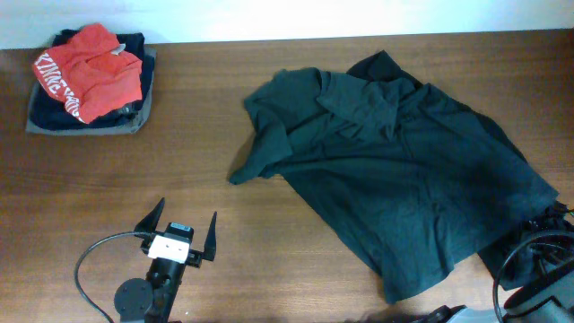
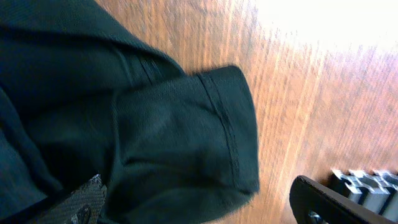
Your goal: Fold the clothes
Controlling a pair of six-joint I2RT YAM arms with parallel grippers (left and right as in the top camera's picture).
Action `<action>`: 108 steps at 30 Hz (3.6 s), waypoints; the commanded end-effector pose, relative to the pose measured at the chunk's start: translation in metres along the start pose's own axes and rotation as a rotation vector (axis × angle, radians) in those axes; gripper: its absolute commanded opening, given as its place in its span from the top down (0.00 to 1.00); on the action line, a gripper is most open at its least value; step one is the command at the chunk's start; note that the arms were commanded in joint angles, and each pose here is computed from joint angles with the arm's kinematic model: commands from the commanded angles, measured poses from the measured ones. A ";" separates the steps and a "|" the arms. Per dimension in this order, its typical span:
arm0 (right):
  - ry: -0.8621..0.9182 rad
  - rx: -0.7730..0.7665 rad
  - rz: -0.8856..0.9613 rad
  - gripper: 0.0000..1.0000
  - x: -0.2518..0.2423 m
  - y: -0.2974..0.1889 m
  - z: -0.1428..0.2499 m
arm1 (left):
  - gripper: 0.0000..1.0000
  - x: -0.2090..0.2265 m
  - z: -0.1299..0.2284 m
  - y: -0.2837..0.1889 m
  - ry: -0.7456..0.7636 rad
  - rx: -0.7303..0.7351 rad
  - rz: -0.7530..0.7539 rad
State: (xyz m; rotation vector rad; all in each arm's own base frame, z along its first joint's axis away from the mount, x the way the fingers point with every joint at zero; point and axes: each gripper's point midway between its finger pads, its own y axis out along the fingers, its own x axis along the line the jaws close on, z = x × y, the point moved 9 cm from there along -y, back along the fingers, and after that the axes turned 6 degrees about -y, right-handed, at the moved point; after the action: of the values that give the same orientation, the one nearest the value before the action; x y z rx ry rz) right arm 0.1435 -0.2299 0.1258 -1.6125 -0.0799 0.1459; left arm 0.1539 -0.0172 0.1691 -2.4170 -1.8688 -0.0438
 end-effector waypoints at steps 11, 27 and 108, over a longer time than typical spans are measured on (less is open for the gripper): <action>0.001 -0.046 -0.023 0.00 0.003 0.022 -0.007 | 0.01 0.001 0.002 0.000 0.015 0.002 -0.009; 0.003 -0.041 -0.020 0.49 0.010 0.051 -0.019 | 0.01 0.001 0.002 0.000 0.015 0.002 -0.009; -1.047 0.164 -0.593 0.96 0.320 -0.037 0.138 | 0.01 0.001 0.002 0.000 0.015 0.002 -0.009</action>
State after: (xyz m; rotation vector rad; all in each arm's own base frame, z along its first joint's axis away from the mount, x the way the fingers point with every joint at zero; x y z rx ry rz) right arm 0.4343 -0.0607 0.1291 -1.2464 -1.1903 0.6112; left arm 0.1539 -0.0172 0.1691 -2.4170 -1.8688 -0.0438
